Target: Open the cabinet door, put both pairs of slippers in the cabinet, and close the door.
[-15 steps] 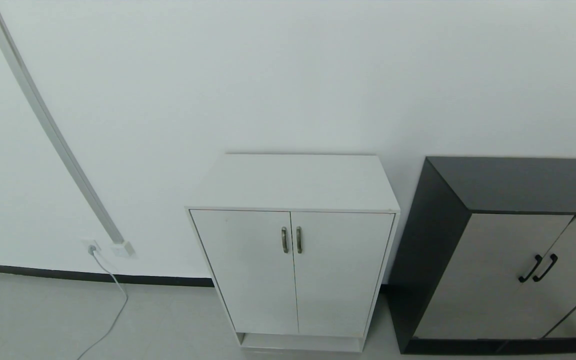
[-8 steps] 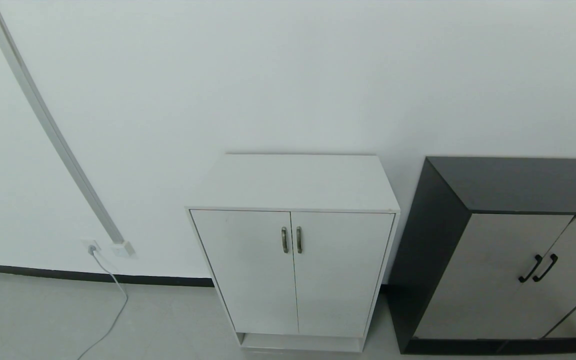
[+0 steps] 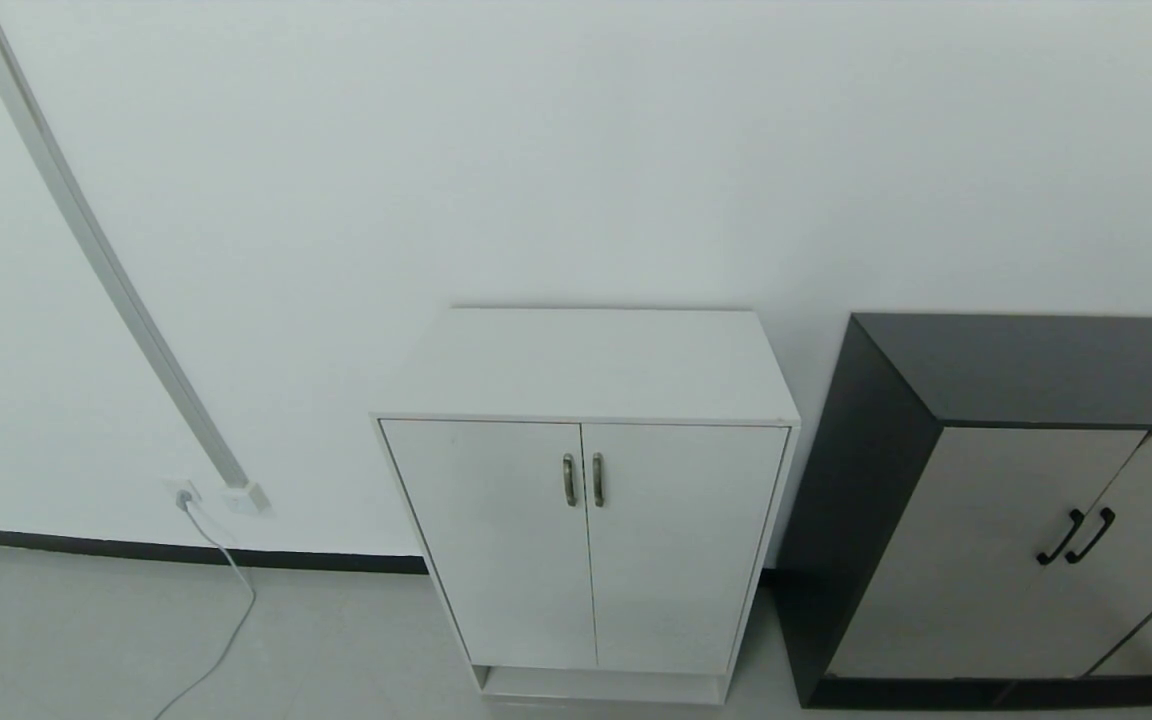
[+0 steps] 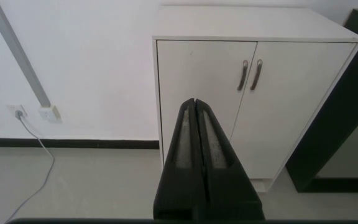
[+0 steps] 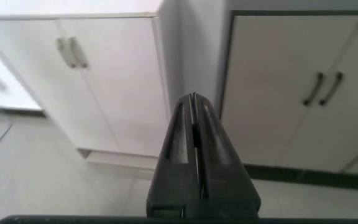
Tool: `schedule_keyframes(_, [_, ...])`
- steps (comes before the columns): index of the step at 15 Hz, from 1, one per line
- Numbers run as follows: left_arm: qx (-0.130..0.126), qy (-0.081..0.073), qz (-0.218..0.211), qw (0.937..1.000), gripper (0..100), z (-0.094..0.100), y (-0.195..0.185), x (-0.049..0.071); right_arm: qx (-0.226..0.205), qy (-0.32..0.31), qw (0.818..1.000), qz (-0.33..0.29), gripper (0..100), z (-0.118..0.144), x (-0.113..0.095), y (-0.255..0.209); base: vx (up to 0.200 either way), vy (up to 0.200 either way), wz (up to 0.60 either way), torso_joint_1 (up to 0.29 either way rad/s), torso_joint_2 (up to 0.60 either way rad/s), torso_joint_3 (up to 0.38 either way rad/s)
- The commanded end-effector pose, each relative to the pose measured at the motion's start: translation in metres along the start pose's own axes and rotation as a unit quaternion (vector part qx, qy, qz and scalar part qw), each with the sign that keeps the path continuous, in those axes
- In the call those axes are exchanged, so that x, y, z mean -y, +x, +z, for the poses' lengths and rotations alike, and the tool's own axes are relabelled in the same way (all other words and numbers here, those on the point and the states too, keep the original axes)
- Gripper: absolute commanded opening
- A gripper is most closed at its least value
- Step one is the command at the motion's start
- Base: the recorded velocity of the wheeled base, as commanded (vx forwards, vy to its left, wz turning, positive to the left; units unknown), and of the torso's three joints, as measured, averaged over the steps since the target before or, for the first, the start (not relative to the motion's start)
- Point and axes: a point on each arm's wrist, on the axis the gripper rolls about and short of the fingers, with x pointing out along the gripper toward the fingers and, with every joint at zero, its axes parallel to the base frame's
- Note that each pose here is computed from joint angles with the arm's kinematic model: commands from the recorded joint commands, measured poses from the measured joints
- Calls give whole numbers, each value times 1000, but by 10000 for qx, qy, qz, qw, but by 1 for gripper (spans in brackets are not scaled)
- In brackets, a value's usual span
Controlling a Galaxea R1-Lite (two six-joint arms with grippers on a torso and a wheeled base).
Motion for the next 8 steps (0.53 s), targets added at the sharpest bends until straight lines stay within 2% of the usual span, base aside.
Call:
schedule_keyframes(1, [-7, 5, -2, 10000, 0, 0, 0, 0, -30, 21, 9999, -99, 0, 0, 0, 1, 0, 0, 0, 0, 0, 0])
schedule_keyframes(2, [-7, -3, -2, 10000, 0, 0, 0, 0, -13, 30, 9999, -129, 0, 0, 0, 0, 0, 0, 0, 0, 0, 0])
schedule_keyframes(4, [-15, 5, -2, 10000, 0, 0, 0, 0, 65, 39, 9979, -639, 0, 0, 0, -1, 0, 0, 0, 0, 0, 0])
schedule_keyframes(6, [-15, 5, -2, 10000, 0, 0, 0, 0, 488, 16, 9956, -802, 0, -2, -2, -7, 0, 0, 0, 0, 0, 0])
schedule_keyframes(8, [-7, 5, -2, 10000, 0, 0, 0, 0, 490, 38, 9956, -801, 0, -2, -2, -7, 0, 0, 0, 0, 0, 0])
